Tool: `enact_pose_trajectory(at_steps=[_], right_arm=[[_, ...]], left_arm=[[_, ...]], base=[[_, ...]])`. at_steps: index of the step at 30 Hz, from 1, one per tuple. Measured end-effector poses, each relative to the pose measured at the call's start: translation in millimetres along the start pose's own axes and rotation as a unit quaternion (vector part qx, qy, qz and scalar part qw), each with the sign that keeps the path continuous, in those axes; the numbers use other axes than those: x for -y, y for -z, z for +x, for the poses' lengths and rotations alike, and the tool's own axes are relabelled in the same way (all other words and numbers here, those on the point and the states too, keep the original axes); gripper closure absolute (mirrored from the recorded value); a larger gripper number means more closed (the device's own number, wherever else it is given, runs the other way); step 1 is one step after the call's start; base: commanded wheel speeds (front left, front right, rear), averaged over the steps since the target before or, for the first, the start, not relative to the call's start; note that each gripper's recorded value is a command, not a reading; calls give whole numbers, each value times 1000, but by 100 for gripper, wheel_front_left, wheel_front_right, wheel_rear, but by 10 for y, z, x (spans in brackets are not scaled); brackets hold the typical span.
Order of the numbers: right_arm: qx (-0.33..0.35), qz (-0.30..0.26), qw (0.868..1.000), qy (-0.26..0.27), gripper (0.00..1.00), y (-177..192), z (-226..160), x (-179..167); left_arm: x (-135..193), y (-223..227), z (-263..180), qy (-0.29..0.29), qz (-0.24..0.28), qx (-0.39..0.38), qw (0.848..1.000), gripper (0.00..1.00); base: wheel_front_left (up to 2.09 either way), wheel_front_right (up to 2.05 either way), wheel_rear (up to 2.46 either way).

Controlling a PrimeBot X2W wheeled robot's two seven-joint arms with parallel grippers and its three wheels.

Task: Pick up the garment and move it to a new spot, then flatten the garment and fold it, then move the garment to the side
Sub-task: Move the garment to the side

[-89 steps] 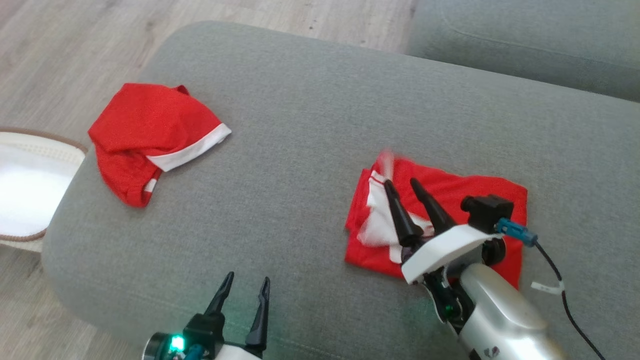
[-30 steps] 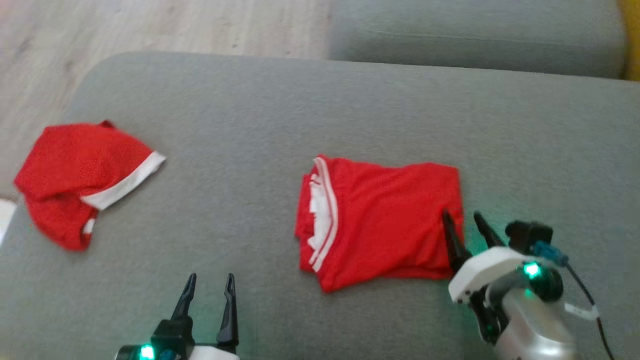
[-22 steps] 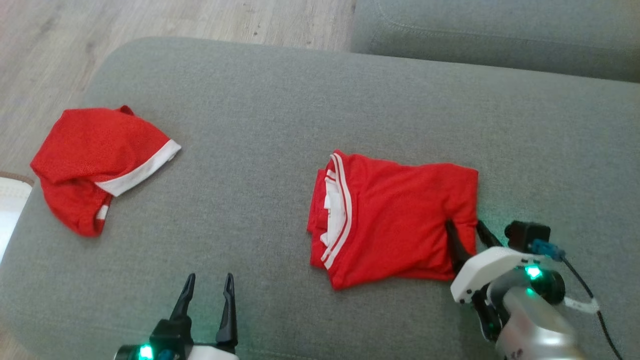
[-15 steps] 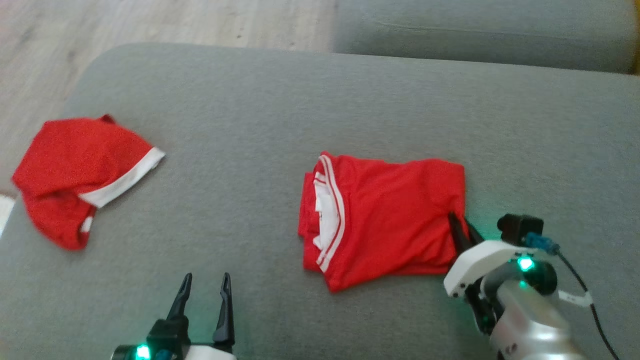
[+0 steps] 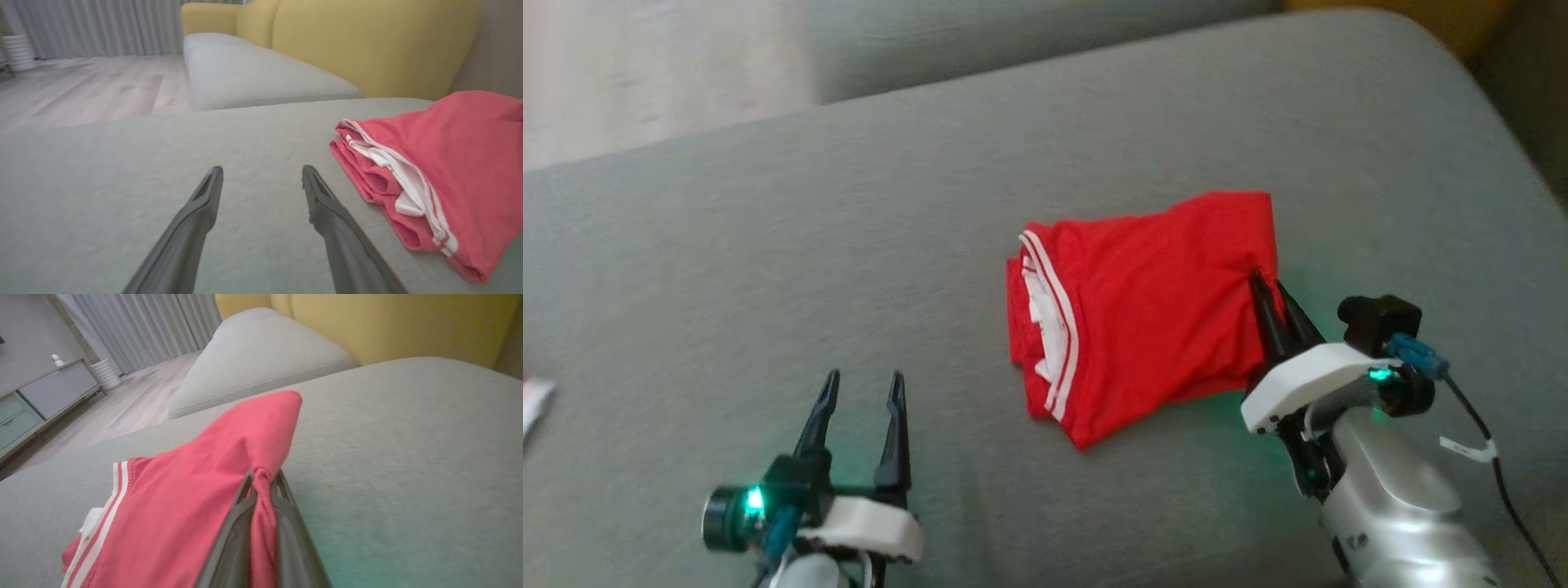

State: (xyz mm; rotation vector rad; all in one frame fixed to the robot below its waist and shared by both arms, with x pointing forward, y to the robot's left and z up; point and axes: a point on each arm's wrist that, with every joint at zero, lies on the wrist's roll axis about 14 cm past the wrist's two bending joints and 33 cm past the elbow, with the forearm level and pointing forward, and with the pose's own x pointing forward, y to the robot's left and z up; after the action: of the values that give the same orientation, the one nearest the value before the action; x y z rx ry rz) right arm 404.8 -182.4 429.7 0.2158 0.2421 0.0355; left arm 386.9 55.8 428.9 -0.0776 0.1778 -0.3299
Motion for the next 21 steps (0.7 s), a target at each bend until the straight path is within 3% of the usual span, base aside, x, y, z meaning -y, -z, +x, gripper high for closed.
enact_pose_trajectory(at_steps=[11,16,21], right_arm=[[31,31,990,131,100,-101,-541,876],[19,16,987,159,100,-81,-517,1095],[43,-55,986,150,100,-553,-171,1301]], left_arm=[[1119,133,566,181,5,-17,983,0],[1234,345,654,205,-3,-40,978,0],[1070,388,690,191,4,-42,981,0]], base=[[0,0,0],[0,0,0],[0,0,0]])
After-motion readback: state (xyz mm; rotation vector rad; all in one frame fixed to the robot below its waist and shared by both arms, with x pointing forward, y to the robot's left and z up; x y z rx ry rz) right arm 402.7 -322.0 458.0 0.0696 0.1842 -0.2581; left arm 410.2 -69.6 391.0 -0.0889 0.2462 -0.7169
